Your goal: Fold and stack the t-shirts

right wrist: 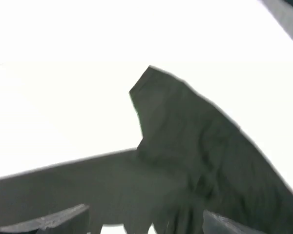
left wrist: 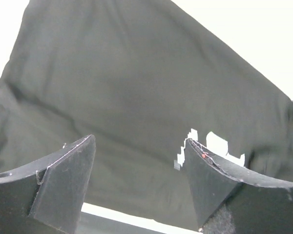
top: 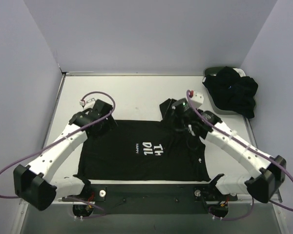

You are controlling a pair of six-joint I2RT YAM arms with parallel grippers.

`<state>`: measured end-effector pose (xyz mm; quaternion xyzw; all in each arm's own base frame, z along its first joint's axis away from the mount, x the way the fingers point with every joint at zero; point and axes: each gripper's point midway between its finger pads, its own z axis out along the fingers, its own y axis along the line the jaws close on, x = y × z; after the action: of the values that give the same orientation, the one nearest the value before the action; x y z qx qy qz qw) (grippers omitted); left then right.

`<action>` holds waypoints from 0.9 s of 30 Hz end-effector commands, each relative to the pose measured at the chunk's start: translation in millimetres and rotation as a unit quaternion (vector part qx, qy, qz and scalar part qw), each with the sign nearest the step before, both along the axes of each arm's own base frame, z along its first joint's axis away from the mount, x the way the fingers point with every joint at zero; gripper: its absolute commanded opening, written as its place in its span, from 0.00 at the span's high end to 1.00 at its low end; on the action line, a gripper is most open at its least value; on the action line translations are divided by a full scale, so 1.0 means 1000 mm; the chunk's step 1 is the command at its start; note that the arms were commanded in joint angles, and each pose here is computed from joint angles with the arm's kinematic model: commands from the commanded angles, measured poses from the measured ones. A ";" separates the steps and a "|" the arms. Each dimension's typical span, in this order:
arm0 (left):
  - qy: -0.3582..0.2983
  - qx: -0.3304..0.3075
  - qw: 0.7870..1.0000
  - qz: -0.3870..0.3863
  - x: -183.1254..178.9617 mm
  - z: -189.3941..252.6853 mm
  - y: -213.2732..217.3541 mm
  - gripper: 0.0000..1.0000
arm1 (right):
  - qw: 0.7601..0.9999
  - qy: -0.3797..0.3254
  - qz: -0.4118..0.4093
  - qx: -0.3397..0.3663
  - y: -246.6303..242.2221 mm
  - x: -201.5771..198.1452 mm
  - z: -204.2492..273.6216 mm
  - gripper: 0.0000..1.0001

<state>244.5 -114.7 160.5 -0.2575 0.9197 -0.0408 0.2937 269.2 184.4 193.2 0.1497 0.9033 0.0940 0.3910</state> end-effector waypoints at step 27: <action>0.072 -0.069 0.993 0.068 0.145 -0.089 0.068 0.18 | 0.971 0.102 0.097 0.192 0.033 0.261 -0.094 0.12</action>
<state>372.5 -44.6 60.1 -0.3340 0.9227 -0.0456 0.1868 526.5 202.1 100.1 0.1360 0.9193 0.2451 0.2763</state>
